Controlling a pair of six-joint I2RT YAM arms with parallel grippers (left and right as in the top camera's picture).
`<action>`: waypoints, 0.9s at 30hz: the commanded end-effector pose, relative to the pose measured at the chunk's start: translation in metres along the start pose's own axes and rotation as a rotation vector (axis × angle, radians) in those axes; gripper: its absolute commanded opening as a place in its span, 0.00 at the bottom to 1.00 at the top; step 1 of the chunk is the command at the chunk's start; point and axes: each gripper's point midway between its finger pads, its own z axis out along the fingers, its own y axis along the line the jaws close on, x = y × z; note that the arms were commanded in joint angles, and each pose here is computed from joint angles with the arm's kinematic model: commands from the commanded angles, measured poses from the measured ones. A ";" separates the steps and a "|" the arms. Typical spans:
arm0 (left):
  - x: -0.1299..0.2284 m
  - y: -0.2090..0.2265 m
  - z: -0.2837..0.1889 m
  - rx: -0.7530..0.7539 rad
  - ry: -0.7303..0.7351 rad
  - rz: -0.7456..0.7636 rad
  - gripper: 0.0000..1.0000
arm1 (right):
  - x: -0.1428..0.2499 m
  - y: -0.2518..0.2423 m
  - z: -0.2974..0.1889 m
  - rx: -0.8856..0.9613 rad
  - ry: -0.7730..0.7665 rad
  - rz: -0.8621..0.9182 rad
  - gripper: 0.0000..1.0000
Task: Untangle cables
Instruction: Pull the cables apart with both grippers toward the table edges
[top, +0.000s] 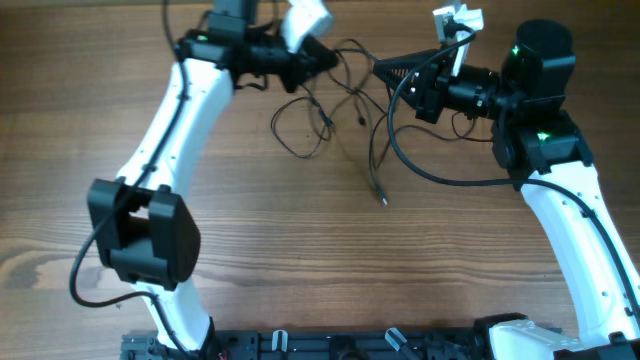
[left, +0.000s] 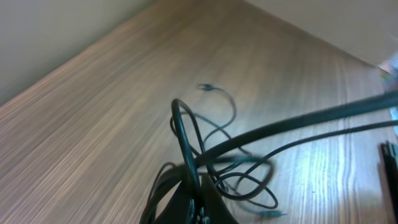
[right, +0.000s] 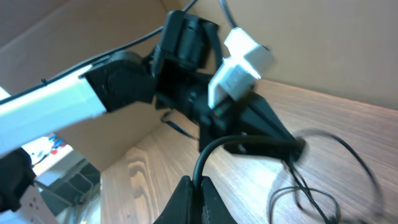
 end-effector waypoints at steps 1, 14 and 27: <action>-0.011 0.010 -0.036 -0.076 -0.031 -0.024 0.04 | -0.011 0.002 -0.005 0.041 -0.028 -0.051 0.04; -0.020 0.012 -0.068 -0.139 -0.053 -0.018 0.04 | 0.014 -0.063 -0.019 0.411 0.023 0.050 0.04; -0.015 0.024 -0.134 -0.266 -0.068 -0.086 0.04 | 0.052 -0.132 -0.078 0.938 0.077 0.218 0.05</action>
